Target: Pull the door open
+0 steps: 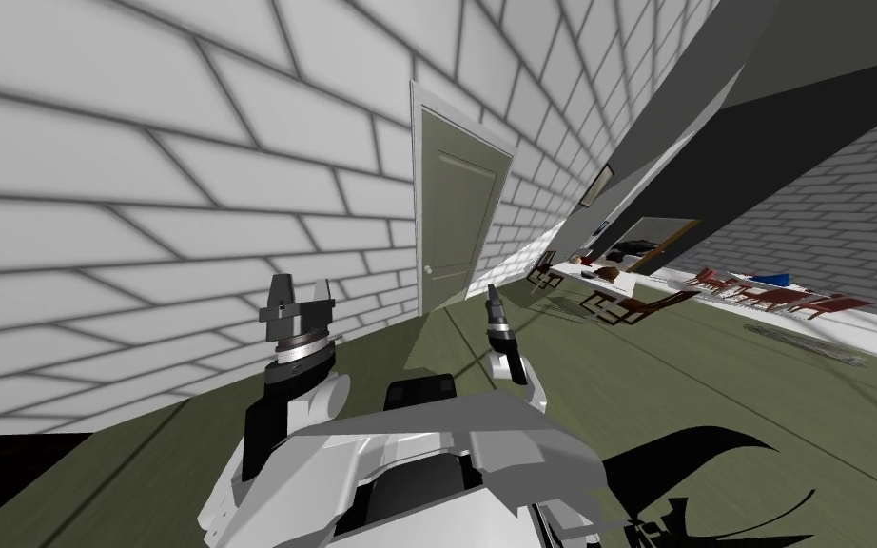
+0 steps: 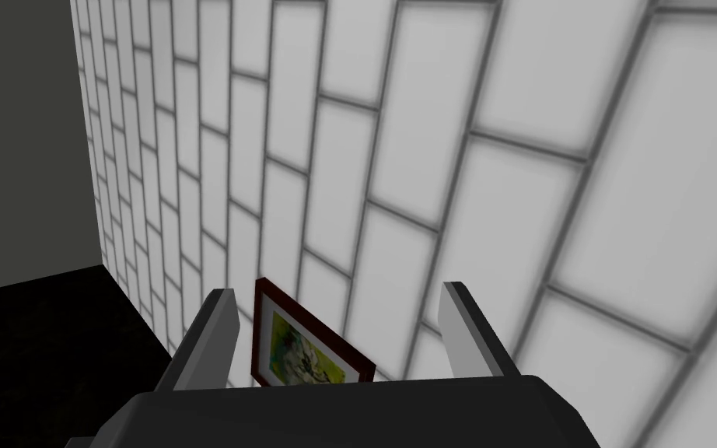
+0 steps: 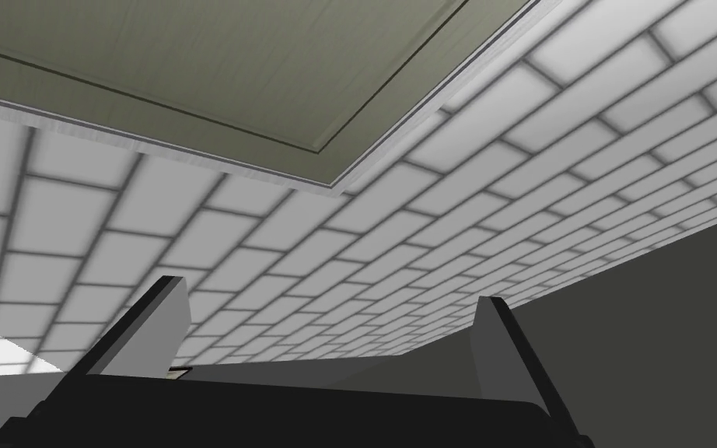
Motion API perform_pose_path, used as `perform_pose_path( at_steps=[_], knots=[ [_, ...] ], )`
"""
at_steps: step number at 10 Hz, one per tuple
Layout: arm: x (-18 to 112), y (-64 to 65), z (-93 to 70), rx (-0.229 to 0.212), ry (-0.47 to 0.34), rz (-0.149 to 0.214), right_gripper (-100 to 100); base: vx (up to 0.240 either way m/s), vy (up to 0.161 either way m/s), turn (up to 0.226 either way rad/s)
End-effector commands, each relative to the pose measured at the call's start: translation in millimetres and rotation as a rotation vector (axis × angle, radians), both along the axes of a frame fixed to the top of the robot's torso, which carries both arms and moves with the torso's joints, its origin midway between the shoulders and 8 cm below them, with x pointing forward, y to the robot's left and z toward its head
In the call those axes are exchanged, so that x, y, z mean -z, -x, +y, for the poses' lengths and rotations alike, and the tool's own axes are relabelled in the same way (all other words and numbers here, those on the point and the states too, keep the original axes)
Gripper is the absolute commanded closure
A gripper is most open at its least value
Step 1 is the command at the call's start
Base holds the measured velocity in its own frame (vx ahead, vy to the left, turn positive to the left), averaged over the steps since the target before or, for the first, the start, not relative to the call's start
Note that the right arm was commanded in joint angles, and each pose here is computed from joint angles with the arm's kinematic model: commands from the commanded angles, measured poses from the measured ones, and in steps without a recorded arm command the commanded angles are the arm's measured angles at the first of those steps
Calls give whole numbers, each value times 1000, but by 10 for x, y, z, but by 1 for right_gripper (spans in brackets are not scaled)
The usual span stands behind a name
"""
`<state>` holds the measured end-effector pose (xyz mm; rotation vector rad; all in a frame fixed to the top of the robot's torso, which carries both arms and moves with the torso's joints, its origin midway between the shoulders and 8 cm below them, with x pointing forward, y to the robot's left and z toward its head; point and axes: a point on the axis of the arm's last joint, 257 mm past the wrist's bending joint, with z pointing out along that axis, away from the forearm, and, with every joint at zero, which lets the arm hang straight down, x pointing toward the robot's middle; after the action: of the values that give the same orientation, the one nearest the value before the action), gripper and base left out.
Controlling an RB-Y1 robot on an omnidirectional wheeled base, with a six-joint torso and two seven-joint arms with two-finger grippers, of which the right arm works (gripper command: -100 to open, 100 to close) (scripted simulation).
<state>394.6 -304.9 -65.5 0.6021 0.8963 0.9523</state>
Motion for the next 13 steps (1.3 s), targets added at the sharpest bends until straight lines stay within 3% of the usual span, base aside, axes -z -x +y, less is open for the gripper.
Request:
perform_pose_path(
  at_steps=[1, 13],
  knots=[
    [112, -48, -20, 17, 41, 17, -100, 107, 27, 37],
    [1104, -333, -101, 119, 367, 168, -100, 100, 22, 42]
  ],
)
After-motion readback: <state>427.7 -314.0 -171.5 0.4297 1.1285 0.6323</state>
